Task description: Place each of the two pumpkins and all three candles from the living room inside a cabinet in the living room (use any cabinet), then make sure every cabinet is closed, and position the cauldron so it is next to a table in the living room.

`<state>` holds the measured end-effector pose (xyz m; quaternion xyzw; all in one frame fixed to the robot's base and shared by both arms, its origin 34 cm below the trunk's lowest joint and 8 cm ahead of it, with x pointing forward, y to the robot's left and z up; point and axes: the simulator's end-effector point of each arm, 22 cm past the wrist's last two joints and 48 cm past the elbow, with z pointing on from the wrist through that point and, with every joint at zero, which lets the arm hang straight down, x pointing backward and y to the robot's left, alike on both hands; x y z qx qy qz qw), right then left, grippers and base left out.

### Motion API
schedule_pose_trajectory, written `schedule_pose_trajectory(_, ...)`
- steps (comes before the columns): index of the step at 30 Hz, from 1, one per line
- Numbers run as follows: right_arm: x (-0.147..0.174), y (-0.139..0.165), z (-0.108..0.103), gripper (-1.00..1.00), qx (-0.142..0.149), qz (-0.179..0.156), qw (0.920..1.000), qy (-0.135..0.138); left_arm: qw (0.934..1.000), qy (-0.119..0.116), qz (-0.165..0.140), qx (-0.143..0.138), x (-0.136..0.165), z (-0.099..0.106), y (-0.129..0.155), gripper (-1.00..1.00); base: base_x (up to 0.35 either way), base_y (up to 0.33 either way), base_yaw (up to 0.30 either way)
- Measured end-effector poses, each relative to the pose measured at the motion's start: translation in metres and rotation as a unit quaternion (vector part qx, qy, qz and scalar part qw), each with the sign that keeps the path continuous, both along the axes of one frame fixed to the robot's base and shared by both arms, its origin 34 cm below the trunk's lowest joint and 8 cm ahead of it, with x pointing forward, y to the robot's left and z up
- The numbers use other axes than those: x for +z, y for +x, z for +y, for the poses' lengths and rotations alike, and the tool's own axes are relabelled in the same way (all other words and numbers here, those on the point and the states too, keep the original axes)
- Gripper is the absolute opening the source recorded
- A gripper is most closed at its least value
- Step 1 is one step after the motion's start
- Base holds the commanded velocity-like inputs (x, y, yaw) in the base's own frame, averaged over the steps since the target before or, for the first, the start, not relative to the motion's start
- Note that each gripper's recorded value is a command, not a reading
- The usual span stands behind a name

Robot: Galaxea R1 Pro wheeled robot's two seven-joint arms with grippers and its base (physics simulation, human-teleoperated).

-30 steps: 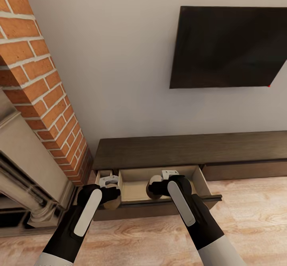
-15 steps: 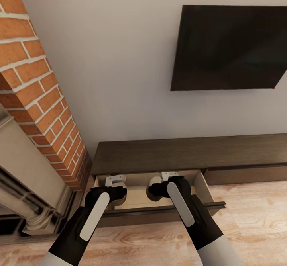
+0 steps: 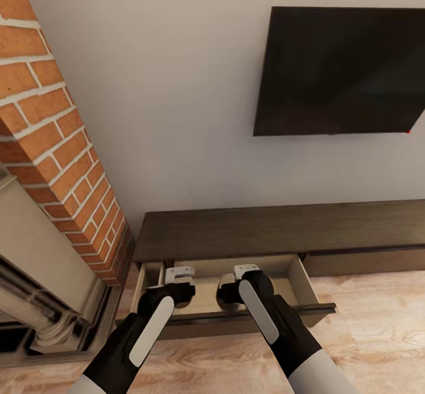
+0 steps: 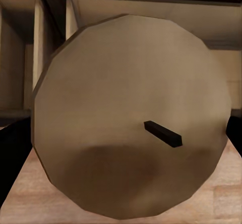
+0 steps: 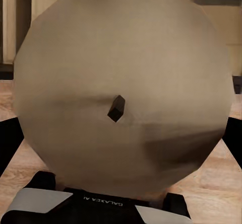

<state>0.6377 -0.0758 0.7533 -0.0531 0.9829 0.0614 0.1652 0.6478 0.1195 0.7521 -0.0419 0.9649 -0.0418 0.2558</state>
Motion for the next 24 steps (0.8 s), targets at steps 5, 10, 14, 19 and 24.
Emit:
schedule_pose_trajectory(5, 0.003, 0.002, 0.004, -1.0, 0.004, -0.008, 1.0, 0.001, 1.0, 0.001, -0.001, 0.0, 0.0, 0.0, 0.0, -1.0, 0.021, 0.0, 0.0)
schedule_pose_trajectory(10, 0.005, 0.005, 0.005, -1.0, 0.0, -0.016, 0.9999, 0.003, 1.0, 0.0, -0.002, 0.0, 0.0, -0.001, 0.0, -1.0, 0.037, 0.0, 0.0)
schedule_pose_trajectory(14, 0.006, 0.007, 0.01, -1.0, 0.003, -0.025, 0.9997, 0.004, 1.0, 0.001, -0.001, 0.0, 0.0, 0.0, 0.0, -1.0, 0.129, -0.013, 0.0)
schedule_pose_trajectory(19, 0.006, 0.005, 0.014, -1.0, 0.011, -0.028, 0.9996, 0.002, 1.0, 0.001, -0.001, -0.001, 0.0, -0.001, 0.0, -1.0, 0.025, -0.052, 0.0)
schedule_pose_trajectory(24, 0.005, 0.009, 0.014, -1.0, 0.003, -0.037, 0.9993, 0.004, 1.0, 0.0, -0.001, -0.001, 0.0, -0.001, 0.0, -1.0, 0.002, -0.116, 0.0)
